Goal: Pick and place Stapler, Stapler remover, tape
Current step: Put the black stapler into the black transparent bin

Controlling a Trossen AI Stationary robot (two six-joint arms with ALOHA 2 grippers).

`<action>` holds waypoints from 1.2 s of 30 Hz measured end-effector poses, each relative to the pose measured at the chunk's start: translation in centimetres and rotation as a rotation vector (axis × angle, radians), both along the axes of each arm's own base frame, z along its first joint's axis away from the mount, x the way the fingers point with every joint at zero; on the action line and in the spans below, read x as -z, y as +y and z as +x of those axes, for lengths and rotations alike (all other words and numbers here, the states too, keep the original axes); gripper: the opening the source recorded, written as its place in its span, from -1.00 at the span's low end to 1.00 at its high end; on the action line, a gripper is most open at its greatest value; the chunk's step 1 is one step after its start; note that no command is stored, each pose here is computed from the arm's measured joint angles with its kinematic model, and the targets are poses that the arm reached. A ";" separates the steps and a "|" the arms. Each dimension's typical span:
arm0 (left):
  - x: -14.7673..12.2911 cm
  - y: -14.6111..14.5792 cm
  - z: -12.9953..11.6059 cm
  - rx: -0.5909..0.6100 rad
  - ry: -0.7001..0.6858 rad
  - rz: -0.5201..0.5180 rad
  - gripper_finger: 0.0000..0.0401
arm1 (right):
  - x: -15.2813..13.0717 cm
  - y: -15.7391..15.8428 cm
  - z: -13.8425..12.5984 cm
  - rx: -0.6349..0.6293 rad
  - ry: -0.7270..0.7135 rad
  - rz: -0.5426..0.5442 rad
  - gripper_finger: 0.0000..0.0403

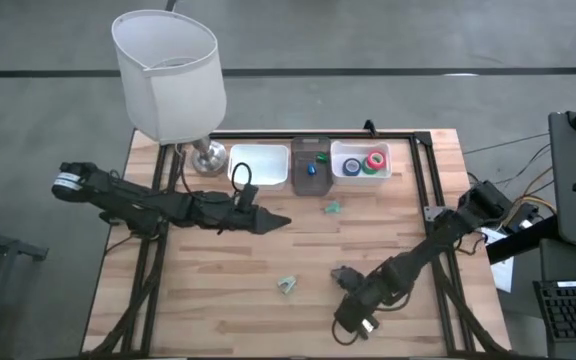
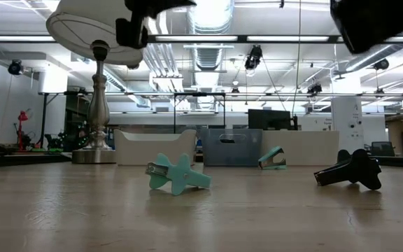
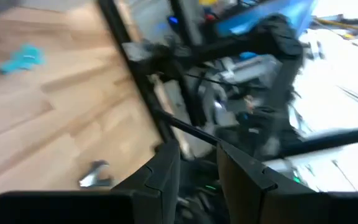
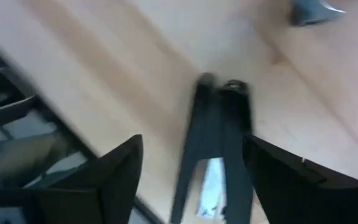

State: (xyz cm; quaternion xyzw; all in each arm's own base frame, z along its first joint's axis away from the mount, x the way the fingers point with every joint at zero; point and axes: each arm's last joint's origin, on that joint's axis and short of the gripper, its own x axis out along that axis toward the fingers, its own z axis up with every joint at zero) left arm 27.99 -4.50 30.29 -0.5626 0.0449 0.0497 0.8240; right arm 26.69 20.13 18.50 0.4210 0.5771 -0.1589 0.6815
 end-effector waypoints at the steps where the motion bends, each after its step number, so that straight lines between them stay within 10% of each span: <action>1: -0.3 0.0 -0.1 0.020 -0.013 0.001 -0.45 | 0.4 0.0 0.0 0.016 0.020 -0.008 0.36; 15: -3.7 0.2 -3.0 0.102 -0.168 0.041 -0.45 | 4.2 0.7 0.5 0.030 0.161 -0.015 0.42; 36: -4.7 0.2 -4.1 0.173 -0.212 0.054 -0.45 | 4.3 0.2 0.6 -0.002 0.183 -0.025 -0.12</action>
